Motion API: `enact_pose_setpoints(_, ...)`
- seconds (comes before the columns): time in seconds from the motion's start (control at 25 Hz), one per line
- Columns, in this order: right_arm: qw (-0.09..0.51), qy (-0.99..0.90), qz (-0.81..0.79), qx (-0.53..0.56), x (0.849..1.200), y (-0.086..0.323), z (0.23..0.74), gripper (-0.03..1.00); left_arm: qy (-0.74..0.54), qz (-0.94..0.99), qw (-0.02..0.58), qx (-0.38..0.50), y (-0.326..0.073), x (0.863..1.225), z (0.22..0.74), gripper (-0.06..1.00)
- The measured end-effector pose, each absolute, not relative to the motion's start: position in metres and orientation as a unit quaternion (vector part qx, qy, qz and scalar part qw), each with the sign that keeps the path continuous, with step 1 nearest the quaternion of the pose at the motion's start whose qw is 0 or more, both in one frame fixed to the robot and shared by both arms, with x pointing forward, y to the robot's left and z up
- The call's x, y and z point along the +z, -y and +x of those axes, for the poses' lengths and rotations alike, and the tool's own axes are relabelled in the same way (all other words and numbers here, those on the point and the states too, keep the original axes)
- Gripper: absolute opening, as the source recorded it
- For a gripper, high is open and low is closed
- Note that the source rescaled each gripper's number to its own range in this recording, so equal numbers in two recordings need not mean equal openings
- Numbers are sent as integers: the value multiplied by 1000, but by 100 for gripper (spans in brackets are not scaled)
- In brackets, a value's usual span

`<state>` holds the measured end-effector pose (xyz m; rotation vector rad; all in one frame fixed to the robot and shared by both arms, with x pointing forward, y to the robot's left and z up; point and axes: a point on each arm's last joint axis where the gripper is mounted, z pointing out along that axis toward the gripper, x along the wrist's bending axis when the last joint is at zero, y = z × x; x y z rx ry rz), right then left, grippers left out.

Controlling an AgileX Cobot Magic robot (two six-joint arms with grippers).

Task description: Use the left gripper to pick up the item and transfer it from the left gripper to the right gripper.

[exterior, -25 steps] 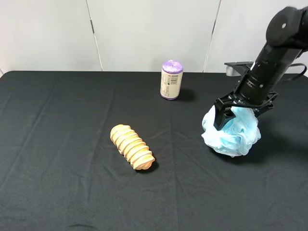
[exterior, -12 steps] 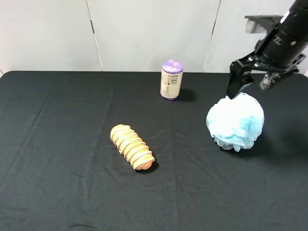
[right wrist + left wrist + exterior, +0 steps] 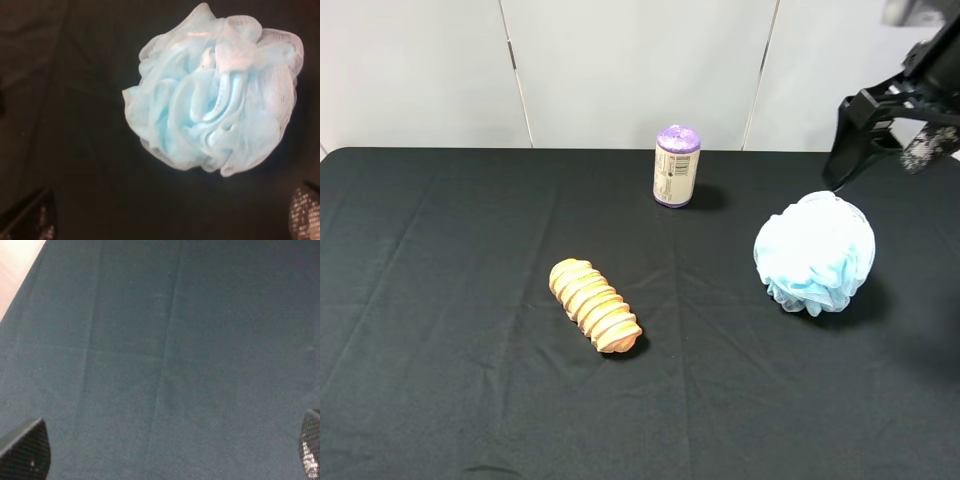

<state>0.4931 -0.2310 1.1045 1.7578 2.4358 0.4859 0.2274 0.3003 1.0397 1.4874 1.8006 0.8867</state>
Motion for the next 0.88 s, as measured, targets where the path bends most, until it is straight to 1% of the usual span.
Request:
enact_pose_setpoints(0.2,66,-794,577,179,1116,238,461,100,-684,565,316,337,-300,1040,227,100)
enact_pose_setpoints(0.4,79,-789,578,195,1115,247,419,100,-684,565,316,337,-300,1040,227,100)
enact_pose_setpoints(0.68,107,-783,570,224,1097,263,347,100,-684,565,316,337,-300,1040,227,100)
enact_pose_setpoints(0.88,151,-772,555,270,1083,274,296,100,-684,565,316,337,-300,1040,227,100)
